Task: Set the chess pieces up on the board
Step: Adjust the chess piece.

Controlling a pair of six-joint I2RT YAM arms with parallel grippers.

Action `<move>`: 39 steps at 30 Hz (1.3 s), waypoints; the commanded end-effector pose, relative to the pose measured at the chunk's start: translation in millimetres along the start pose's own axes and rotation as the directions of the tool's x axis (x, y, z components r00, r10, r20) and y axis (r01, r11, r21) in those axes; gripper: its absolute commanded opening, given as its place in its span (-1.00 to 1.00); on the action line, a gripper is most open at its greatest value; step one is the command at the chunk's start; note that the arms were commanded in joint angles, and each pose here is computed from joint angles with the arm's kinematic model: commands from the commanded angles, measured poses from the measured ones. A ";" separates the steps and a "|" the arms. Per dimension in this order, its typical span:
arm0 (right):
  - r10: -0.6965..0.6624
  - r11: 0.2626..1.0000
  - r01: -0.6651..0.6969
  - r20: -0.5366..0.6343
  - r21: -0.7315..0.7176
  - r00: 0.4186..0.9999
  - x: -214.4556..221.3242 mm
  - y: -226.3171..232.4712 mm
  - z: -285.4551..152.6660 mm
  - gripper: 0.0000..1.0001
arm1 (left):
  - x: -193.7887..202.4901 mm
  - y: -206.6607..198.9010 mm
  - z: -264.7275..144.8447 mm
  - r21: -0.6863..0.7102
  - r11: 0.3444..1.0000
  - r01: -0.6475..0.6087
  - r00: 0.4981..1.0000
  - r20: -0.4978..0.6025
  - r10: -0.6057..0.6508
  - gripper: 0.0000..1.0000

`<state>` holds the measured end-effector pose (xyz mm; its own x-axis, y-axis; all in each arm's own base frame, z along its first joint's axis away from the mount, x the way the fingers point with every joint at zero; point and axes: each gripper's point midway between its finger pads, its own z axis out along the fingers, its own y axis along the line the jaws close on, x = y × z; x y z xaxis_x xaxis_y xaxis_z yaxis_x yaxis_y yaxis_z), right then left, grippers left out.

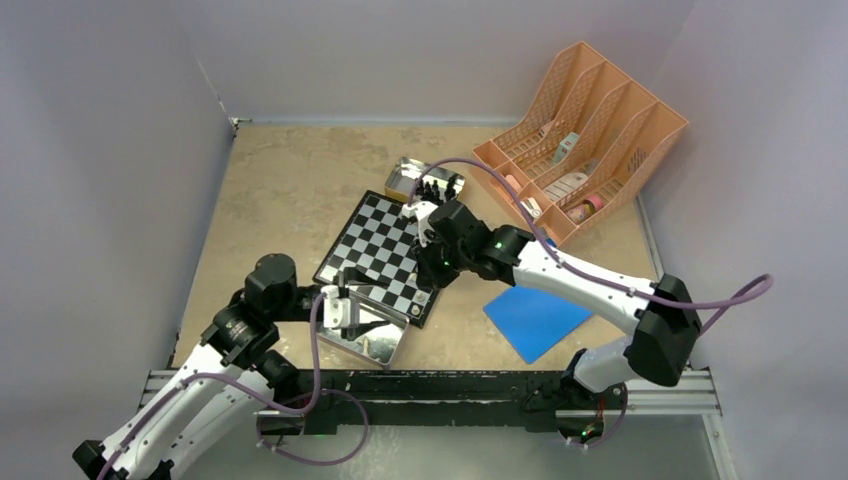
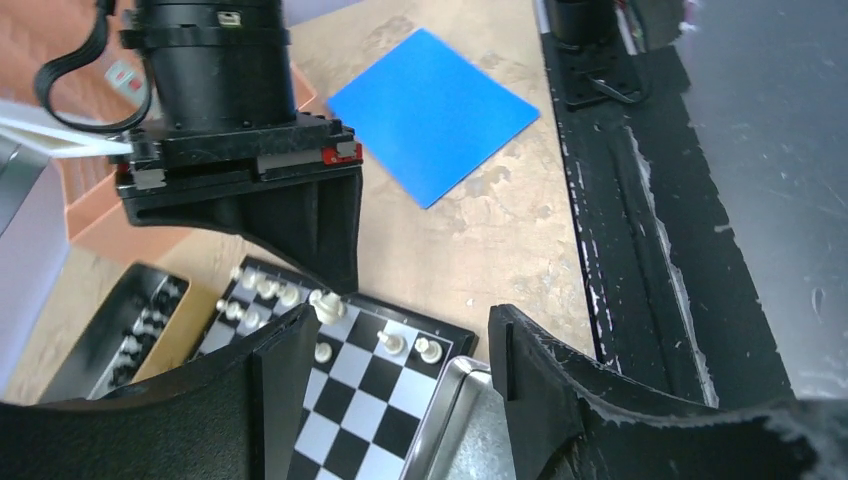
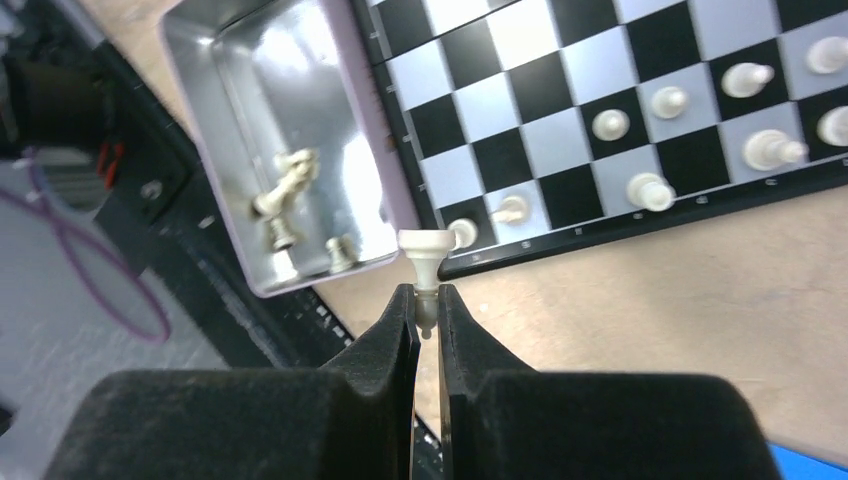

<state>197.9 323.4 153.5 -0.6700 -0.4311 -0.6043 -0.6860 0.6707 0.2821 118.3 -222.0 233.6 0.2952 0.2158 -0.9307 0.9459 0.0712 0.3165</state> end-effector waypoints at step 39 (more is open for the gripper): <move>-0.107 0.844 0.196 0.200 -0.500 0.974 -5.2 91.3 -76.2 -0.92 | -19.9 -2.3 27.9 0.247 0.934 -0.258 0.963 0.143 0.228 -0.32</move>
<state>125.2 341.7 217.7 -0.5536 -0.4039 -0.7283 -0.8325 0.2440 0.4975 119.2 -250.6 221.0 0.4717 0.1563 -0.8678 0.8734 -0.2183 0.4354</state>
